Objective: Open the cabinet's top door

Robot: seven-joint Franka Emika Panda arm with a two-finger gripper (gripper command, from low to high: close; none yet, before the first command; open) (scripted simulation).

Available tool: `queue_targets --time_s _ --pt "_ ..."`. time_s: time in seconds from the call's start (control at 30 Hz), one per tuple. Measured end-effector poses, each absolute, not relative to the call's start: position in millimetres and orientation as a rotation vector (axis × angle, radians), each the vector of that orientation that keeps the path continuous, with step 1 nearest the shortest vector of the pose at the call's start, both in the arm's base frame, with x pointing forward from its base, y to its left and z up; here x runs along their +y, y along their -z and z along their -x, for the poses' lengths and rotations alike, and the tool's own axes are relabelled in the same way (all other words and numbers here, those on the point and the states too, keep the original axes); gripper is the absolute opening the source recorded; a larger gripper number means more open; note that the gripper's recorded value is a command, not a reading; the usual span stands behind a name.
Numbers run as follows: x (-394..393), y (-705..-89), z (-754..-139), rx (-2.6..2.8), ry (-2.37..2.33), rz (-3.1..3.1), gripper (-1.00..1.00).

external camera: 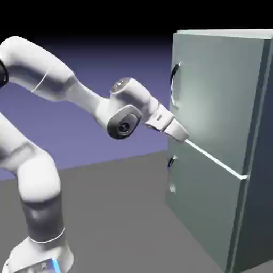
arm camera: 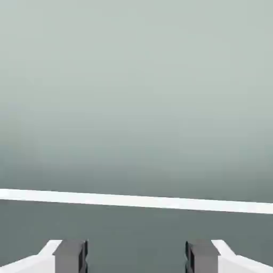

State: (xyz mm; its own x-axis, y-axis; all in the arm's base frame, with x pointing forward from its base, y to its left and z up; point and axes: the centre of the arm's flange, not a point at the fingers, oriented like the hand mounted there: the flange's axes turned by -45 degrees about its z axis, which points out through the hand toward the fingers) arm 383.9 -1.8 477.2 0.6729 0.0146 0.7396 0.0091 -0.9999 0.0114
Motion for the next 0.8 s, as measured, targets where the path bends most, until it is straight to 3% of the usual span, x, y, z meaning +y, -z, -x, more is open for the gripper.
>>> queue_targets --time_s 0.8 --pt "7 -582 -314 -0.249 -1.775 -2.637 0.00"
